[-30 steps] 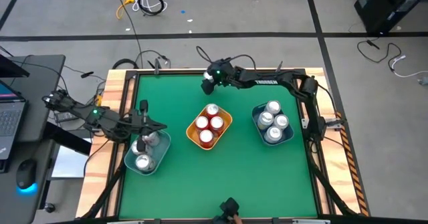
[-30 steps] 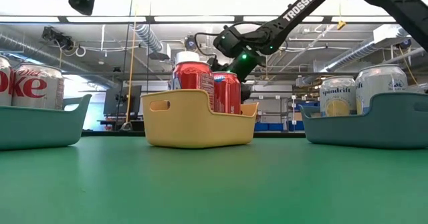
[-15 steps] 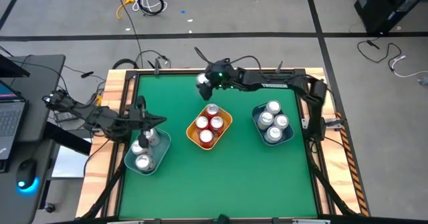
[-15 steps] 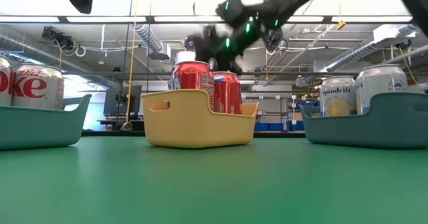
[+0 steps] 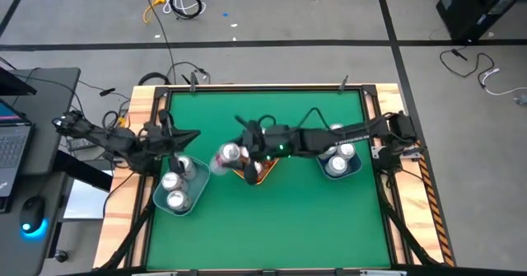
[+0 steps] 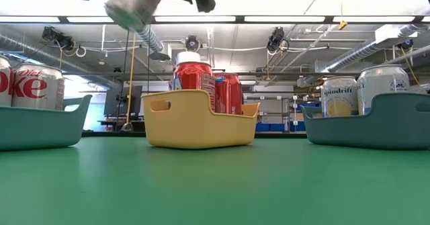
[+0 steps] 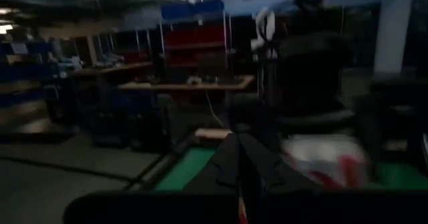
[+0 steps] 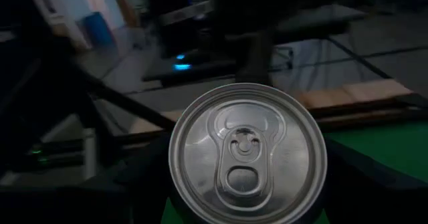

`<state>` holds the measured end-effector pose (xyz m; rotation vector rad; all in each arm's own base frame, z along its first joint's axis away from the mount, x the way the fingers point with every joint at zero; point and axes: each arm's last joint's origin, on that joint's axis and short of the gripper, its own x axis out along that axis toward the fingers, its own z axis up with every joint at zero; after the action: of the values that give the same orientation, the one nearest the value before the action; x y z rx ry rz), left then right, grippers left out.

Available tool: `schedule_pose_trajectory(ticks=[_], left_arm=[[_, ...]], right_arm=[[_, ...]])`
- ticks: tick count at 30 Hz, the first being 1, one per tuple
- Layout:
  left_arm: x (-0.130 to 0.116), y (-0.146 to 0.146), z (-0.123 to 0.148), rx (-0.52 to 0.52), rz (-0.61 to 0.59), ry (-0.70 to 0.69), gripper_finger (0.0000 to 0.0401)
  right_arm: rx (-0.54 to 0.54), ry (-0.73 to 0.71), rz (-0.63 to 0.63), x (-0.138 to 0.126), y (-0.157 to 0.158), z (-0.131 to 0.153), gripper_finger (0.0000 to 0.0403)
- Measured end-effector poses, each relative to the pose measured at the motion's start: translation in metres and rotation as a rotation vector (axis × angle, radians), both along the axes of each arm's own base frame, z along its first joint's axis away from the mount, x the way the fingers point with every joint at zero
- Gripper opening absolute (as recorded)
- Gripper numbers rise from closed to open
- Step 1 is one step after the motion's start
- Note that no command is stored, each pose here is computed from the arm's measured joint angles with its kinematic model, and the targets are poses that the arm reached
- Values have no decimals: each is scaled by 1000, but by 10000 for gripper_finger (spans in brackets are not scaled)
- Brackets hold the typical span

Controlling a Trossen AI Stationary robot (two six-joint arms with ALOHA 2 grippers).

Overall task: Sort soda cans
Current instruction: Put the white soda can into the green bin

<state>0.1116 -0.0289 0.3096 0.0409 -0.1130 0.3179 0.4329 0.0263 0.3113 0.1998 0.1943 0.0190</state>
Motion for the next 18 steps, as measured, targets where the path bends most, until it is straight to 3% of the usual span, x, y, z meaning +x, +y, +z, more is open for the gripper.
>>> schedule_pose_trajectory(ticks=[5,10,18], left_arm=[[-5,2,9,7,6,-35,3],[-11,5,17,18,6,6,3],[-18,8,27,30,5,38,3]], right_arm=[[2,0,45,23,21,-7,295],[-12,117,73,65,26,-29,295],[-27,148,95,117,32,-50,295]])
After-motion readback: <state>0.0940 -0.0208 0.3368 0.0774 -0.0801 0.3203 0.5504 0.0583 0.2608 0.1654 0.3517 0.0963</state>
